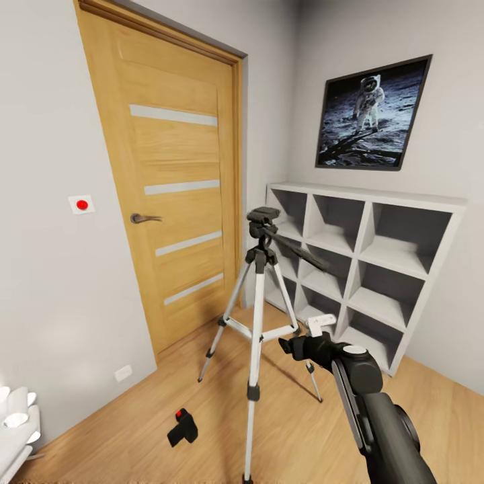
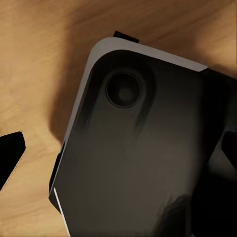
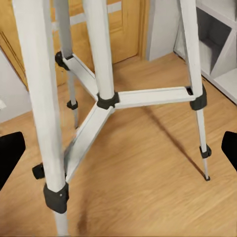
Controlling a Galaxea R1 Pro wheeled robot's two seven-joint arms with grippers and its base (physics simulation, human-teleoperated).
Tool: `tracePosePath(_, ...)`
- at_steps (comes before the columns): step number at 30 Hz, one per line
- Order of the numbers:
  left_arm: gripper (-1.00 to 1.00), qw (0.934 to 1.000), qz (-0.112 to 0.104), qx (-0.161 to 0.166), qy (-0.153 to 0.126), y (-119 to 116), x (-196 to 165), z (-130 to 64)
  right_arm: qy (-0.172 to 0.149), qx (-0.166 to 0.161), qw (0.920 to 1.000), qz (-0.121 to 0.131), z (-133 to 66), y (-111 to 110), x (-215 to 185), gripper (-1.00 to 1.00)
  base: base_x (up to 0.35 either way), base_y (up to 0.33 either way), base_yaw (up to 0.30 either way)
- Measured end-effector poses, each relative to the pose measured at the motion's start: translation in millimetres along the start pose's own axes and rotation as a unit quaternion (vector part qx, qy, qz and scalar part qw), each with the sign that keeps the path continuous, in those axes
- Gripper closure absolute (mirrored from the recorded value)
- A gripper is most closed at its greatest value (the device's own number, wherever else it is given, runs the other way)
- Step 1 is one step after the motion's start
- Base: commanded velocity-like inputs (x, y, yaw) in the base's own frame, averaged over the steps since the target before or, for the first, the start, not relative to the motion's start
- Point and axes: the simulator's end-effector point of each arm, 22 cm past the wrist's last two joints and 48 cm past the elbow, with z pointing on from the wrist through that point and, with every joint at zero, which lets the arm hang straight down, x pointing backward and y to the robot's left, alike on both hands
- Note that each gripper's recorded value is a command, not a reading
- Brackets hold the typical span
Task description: Attach the digital camera to the camera tripod in the bedroom.
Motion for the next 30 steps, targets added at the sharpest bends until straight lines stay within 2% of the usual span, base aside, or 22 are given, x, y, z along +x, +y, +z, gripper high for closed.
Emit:
tracePosePath(5, -1.00, 1.0000, 0.001, 0.001, 0.001, 0, 0, -0.1, 0.005, 0.002, 1.0000, 0.002, -0.3, -1, 2, -1.00, -0.056, 0.222, 0.000)
tracePosePath(16, -1.00, 1.0000, 0.002, 0.001, 0.001, -1, 1, -0.1, 0.002, 0.001, 1.0000, 0.003, -0.5, 0, 0, -1.00, -0.004, 0.031, 0.000)
tracePosePath(20, -1.00, 1.0000, 0.002, 0.001, 0.001, -1, 1, -0.1, -0.005, -0.008, 0.9999, 0.009, 0.5, 11, -6, -1.00, 0.000, 0.001, 0.000)
tracePosePath(21, -1.00, 1.0000, 0.002, 0.001, 0.001, -1, 1, -0.1, -0.011, -0.016, 0.9997, 0.015, 1.3, 21, -12, -1.00, 0.000, 0.000, 0.000)
tracePosePath(25, -1.00, 1.0000, 0.002, 0.001, 0.001, -1, 1, -0.1, -0.022, -0.028, 0.9990, 0.025, 2.2, 39, -24, -1.00, 0.000, 0.000, 0.000)
tracePosePath(30, -1.00, 1.0000, 0.002, 0.001, 0.001, -1, 1, -0.1, -0.038, -0.017, 0.9989, 0.021, 1.2, 32, -44, -1.00, 0.000, 0.000, 0.000)
